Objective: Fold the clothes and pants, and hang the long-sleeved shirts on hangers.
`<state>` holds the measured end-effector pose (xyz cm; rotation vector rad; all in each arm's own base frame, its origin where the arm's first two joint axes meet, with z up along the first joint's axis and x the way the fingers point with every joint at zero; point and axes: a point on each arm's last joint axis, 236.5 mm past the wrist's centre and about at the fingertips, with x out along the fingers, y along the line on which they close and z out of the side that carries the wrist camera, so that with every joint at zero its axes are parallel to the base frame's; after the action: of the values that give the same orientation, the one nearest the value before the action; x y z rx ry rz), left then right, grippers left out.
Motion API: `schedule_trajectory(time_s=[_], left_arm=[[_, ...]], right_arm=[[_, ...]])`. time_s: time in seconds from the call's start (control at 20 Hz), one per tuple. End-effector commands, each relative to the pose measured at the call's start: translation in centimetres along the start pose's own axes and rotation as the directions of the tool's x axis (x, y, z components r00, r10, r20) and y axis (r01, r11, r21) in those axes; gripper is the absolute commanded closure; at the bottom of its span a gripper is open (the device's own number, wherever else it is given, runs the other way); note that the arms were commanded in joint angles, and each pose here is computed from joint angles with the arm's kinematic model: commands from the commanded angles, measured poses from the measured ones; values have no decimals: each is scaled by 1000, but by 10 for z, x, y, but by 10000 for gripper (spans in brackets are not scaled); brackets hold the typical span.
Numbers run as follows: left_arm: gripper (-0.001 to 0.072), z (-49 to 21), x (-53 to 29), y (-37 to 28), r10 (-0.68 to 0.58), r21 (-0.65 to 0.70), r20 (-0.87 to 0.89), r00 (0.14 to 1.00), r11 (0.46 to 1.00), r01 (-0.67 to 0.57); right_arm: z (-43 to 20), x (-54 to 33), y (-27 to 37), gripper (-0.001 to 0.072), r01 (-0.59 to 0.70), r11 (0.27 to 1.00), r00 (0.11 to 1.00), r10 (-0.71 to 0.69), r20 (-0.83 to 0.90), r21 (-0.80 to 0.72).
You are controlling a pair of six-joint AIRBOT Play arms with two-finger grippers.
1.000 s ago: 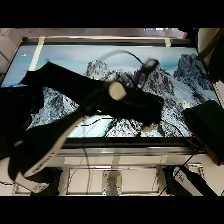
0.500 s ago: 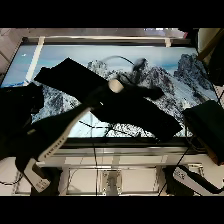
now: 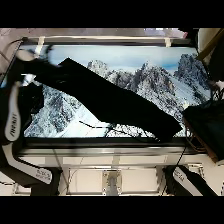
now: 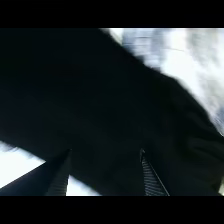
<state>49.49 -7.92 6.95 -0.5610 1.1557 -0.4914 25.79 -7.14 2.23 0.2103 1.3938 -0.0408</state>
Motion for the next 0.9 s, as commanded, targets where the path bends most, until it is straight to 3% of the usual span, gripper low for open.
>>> schedule_trajectory(time_s=[0.0, 0.15, 0.25, 0.35, 0.55, 0.65, 0.7, 0.75, 0.8, 0.85], left_arm=[[249, -23, -68, 98, 51, -212, -20, 999, 976, -54], [255, -42, -69, 140, 65, -294, -4, 998, 954, -63], [447, -34, -62, 161, 109, -301, 57, 992, 949, -87], [453, 3, -66, 168, 151, -290, 211, 966, 953, -85], [453, 91, -104, 110, -82, 4, 582, 809, 995, 98], [404, 106, -117, 100, -123, 46, 645, 754, 991, 122], [394, 101, -112, 107, -96, 63, 626, 774, 995, 72], [214, 90, -103, 119, -41, 115, 580, 814, 993, -32], [106, 76, -90, 133, 29, 163, 515, 857, 978, -130], [104, 62, -78, 143, 94, 225, 448, 889, 951, -213]], right_arm=[[-45, 43, 2, 116, -6, 998, 998, 10, -62, 68], [-45, 66, -3, 116, 7, 988, 1000, -3, -26, 156], [-34, 68, 0, 117, -13, 981, 1000, 9, 26, 191], [-30, 66, 3, 117, -29, 980, 999, 21, 40, 196], [-26, 62, -2, 118, -5, 984, 999, -3, 45, 179], [-25, 59, -9, 118, 25, 986, 998, -33, 48, 166], [-25, 58, -12, 119, 36, 986, 998, -44, 48, 162], [-24, 58, -14, 120, 45, 986, 997, -53, 49, 159], [-24, 58, -14, 121, 45, 986, 997, -54, 52, 160], [-23, 58, -13, 122, 40, 986, 997, -50, 54, 162]])
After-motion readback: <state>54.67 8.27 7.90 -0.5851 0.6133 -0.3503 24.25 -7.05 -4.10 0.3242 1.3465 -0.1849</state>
